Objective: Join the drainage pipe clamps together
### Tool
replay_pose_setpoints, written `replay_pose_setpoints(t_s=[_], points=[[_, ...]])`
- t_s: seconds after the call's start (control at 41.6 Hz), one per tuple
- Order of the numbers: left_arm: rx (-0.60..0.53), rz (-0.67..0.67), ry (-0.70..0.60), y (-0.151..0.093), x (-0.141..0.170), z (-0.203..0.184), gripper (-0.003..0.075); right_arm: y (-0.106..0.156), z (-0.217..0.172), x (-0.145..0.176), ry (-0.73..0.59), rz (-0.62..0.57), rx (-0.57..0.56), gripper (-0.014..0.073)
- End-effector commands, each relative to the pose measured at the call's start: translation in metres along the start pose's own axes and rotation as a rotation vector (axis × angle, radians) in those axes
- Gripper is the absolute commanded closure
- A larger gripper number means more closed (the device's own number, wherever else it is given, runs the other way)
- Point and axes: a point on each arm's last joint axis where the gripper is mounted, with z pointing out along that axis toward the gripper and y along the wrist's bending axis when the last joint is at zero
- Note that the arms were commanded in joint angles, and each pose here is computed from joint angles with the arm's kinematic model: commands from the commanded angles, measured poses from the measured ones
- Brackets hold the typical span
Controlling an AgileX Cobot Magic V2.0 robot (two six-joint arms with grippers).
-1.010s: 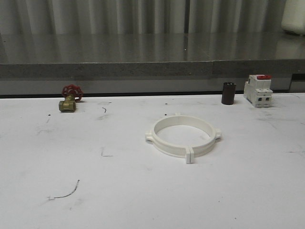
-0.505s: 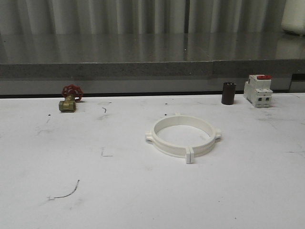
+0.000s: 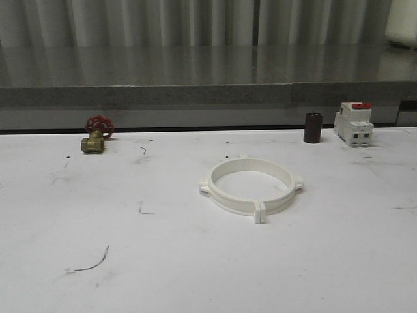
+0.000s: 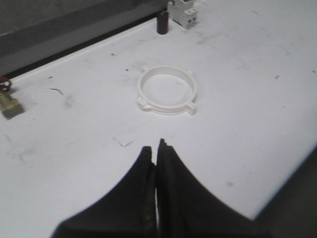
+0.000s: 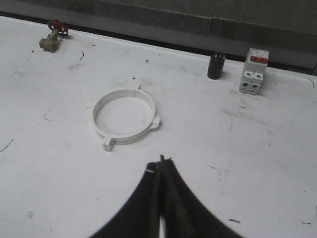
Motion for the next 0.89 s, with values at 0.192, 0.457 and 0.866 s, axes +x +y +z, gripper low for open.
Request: replay_pose_setpoints(t_s=[0.192,0.457,0.866], points=[[-0.381,-0.100,-0.337,0.027,0.048,-0.028,0.0741,0.000,-0.004,-0.013,-0.094,-0.004,0.004,0.0664],[-0.523,-0.085,-0.427,0.024,0.102,-0.031,0.0741,0.000,-0.004,-0.013,-0.093,-0.004,0.004,0.0664],[-0.560,-0.125,-0.518,0.030,0.136,-0.013,0.0741,0.000,-0.004,-0.013,-0.090,-0.004,0.004,0.0664]])
